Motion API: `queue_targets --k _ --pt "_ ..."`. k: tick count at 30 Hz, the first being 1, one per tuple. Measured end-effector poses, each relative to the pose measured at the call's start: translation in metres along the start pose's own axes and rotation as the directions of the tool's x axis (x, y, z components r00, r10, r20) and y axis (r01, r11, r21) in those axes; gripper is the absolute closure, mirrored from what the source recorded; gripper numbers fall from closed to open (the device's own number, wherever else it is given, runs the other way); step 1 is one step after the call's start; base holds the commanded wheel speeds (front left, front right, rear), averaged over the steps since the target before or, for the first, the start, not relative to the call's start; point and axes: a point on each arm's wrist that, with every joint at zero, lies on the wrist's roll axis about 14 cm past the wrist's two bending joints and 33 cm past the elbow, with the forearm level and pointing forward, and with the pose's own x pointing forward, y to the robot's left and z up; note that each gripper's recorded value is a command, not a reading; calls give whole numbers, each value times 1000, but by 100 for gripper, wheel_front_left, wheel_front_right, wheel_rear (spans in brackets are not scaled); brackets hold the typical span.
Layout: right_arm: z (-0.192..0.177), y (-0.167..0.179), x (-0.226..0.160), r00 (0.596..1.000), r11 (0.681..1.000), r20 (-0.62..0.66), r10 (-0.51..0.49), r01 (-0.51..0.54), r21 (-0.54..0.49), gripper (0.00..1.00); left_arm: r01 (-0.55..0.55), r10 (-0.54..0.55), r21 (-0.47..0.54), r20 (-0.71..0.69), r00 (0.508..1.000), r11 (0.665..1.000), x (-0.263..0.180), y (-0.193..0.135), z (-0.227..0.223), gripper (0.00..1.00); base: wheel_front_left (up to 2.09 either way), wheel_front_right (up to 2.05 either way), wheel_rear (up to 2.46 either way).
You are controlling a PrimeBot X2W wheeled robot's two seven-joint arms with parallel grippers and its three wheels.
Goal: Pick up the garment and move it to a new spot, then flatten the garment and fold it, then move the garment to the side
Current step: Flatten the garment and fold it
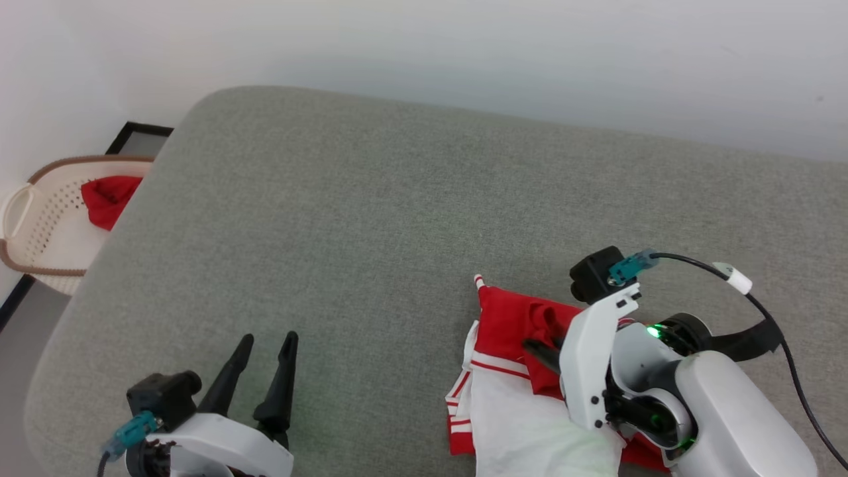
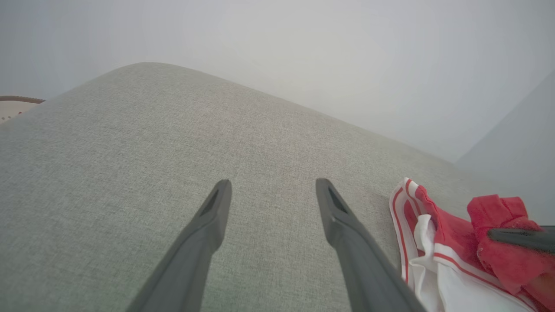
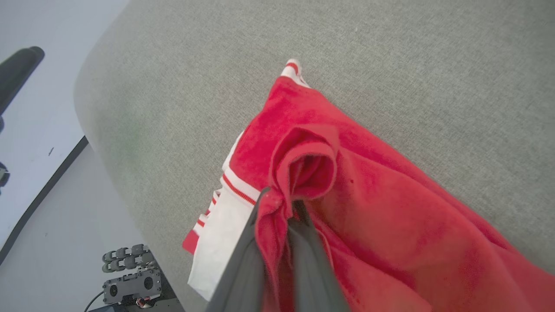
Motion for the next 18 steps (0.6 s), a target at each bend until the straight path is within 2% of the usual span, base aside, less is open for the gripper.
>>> queue_targets --k 1,5,6,18 --pt "-2 0 3 1000 1000 -7 0 0 -2 97 -3 3 -1 -2 1000 1000 0 0 -1 0 0 0 0" --pt "1 4 10 1000 1000 -5 15 -15 -24 5 -7 7 -4 -5 1000 1000 1 2 -3 0 0 0 0" --pt "2 5 11 1000 999 -4 18 -18 -28 0 -5 5 -5 -5 1000 1000 2 1 -3 0 0 0 0" --pt "31 15 -18 992 998 114 53 -48 -51 0 22 -22 0 -2 1000 1000 5 -5 -3 0 0 0 0"
